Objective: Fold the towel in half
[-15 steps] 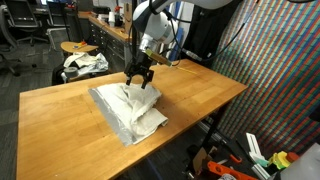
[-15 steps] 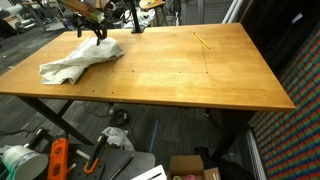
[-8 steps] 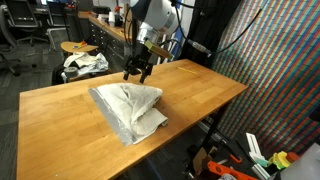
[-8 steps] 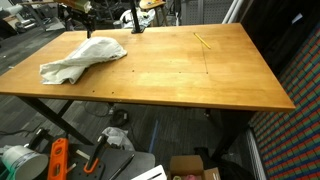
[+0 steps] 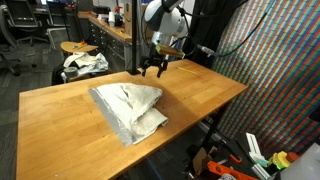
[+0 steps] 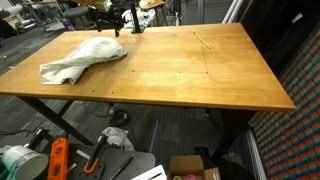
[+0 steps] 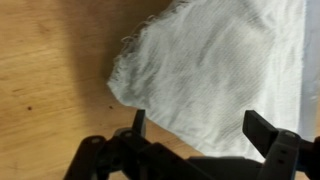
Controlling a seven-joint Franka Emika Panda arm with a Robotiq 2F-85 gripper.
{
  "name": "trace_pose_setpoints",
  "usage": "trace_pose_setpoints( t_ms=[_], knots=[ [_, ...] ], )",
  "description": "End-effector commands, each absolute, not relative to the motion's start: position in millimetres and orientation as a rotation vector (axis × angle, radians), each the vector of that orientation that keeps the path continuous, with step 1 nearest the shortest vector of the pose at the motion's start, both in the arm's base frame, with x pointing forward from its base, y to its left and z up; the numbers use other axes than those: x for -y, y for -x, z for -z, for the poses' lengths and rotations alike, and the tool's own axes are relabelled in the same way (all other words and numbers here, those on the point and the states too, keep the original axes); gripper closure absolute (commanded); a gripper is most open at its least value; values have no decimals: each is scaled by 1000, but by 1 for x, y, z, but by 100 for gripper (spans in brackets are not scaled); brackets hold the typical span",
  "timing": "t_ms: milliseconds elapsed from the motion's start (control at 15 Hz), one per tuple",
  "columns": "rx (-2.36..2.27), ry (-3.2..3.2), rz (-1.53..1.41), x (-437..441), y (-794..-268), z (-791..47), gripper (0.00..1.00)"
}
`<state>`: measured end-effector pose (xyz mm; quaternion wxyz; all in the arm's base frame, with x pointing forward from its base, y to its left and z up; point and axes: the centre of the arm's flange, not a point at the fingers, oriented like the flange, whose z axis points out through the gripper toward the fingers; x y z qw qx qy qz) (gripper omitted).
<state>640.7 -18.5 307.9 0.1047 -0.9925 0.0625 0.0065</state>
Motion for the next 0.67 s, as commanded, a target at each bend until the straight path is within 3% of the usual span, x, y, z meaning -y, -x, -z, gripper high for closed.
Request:
trace_pose_setpoints(
  t_ms=[0, 600],
  knots=[
    [-329, 2991, -59, 35, -664, -272, 0],
    [-421, 2914, -141, 54, -682, -214, 0]
  ],
)
